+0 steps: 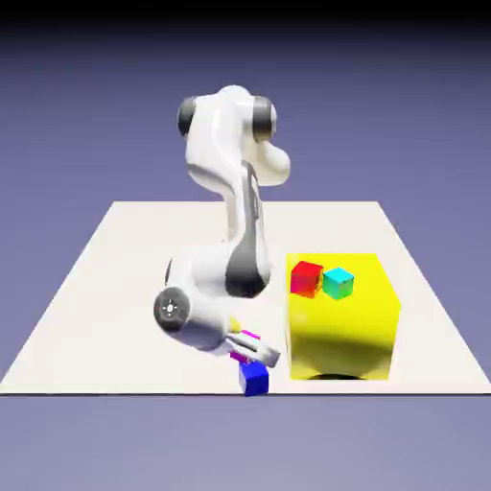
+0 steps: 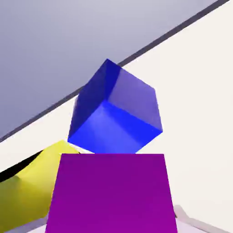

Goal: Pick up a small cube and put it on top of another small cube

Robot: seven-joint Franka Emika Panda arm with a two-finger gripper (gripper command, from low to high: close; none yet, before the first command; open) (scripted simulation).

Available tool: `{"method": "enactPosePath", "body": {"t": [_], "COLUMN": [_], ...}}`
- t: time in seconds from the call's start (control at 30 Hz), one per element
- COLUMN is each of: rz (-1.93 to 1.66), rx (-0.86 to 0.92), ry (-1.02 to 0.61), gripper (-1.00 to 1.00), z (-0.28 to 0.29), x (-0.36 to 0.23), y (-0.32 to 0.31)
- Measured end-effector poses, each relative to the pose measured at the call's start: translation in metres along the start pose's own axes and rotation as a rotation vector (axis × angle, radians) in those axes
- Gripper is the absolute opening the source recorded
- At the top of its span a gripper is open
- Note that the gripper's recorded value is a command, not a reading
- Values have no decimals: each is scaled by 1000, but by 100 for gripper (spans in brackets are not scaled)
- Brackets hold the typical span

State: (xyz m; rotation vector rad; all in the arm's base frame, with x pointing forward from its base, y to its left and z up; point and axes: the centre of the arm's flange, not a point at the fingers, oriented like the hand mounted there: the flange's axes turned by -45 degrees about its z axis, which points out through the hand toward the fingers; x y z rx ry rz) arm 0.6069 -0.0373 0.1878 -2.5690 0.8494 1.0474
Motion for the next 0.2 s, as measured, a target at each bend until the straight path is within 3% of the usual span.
{"method": "enactPosePath", "body": {"t": [0.07,0.1,0.2], "rz": [0,0,0], "rx": [0,0,-2], "ry": [0,0,0], "gripper": [-100,100,100], "z": [34,48,31], "x": [7,10,7], "y": [0,1,0]}}
